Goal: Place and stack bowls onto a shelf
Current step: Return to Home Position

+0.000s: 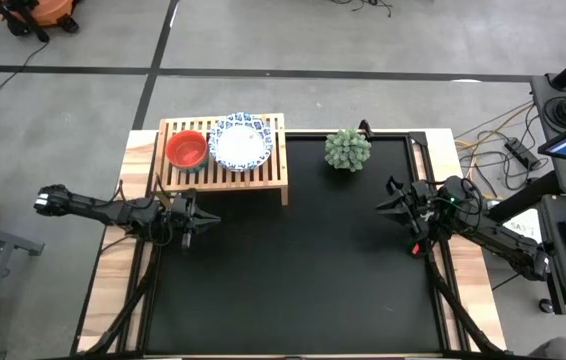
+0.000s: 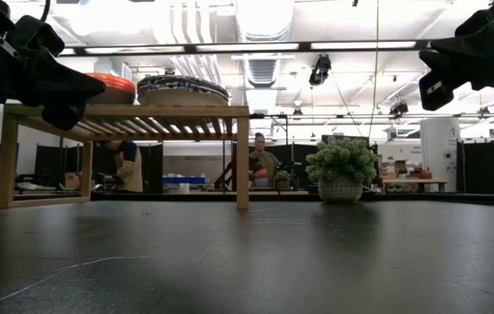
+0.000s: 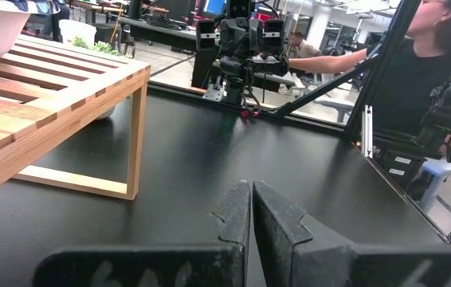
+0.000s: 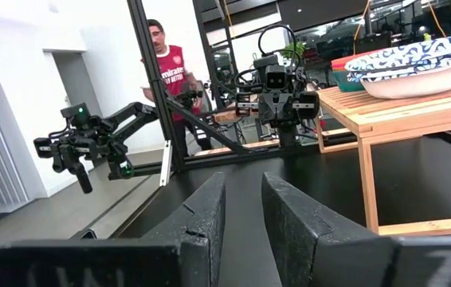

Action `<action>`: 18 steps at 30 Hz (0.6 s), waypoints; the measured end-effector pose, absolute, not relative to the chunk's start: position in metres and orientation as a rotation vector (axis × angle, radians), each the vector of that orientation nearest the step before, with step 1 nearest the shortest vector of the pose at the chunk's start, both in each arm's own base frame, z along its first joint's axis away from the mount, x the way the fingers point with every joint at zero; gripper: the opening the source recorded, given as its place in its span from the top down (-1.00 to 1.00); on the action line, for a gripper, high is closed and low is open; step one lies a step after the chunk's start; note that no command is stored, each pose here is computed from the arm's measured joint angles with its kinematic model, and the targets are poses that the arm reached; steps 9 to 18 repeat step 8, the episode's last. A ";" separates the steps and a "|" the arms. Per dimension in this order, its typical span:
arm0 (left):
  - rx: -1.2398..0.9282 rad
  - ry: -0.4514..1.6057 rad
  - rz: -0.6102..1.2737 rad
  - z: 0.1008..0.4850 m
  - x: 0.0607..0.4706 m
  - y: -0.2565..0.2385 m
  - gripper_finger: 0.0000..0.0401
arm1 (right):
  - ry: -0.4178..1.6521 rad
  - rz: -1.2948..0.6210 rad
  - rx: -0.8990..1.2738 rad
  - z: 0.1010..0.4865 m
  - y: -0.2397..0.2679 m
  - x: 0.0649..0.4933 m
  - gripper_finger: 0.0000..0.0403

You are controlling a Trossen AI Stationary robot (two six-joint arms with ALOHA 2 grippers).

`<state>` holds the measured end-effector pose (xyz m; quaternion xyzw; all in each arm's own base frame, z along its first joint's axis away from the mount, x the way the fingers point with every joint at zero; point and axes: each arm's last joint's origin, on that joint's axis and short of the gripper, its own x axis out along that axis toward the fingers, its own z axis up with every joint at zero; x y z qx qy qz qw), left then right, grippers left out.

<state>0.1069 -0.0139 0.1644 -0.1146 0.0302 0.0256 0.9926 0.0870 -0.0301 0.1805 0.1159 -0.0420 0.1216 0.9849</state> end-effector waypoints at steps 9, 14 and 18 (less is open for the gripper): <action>-0.230 0.060 0.051 0.164 0.107 -0.014 1.00 | -0.084 0.245 0.233 0.180 -0.030 0.087 0.65; -0.230 0.060 0.051 0.164 0.107 -0.014 1.00 | -0.084 0.245 0.233 0.180 -0.030 0.087 0.65; -0.230 0.060 0.051 0.164 0.107 -0.014 1.00 | -0.084 0.245 0.233 0.180 -0.030 0.087 0.65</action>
